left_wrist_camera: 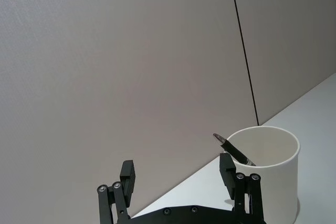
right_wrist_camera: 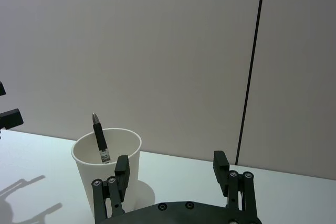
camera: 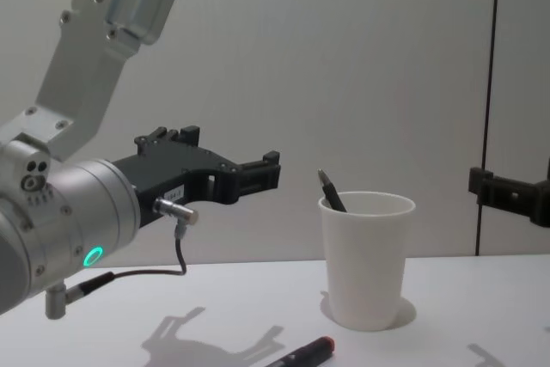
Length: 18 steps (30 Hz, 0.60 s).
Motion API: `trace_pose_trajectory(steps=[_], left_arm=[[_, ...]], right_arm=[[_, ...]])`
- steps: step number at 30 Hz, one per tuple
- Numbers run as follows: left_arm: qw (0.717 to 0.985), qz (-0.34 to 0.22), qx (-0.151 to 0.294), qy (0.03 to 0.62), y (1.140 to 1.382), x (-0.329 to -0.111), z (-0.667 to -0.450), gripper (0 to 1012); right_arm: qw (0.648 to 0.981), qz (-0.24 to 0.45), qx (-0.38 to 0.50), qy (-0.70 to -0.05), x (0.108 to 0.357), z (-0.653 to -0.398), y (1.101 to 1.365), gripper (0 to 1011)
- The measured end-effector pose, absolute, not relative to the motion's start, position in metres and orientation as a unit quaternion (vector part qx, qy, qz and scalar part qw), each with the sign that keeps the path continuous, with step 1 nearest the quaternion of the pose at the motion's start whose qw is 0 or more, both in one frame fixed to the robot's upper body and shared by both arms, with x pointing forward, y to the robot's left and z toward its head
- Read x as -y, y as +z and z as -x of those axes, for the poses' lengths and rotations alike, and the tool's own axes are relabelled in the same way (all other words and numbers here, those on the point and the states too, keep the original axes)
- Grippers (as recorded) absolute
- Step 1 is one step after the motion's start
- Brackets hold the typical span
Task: Place the pen into the pen holder.
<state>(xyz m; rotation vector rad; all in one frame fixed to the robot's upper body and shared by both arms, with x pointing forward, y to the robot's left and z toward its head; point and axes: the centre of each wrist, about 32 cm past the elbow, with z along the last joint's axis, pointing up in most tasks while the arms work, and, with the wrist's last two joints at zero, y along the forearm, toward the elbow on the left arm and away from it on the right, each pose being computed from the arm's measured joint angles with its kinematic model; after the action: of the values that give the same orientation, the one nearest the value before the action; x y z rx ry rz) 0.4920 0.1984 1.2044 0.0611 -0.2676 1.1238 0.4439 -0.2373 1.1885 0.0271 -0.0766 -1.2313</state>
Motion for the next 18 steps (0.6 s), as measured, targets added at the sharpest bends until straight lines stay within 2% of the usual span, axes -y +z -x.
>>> trace_pose_trajectory(steps=[11, 18], left_arm=[[0.84, -0.027, 0.125, 0.528, 1.2047, -0.1975, -0.4922, 1001], [0.851, -0.024, 0.12, 0.511, 1.2066, -0.1965, -0.4916, 1001]], right_arm=[[0.816, -0.012, 0.035, -0.577, 0.2372, -0.4433, 1.1888, 1001], [0.816, -0.012, 0.035, -0.577, 0.2371, -0.4433, 1.1887, 1001]])
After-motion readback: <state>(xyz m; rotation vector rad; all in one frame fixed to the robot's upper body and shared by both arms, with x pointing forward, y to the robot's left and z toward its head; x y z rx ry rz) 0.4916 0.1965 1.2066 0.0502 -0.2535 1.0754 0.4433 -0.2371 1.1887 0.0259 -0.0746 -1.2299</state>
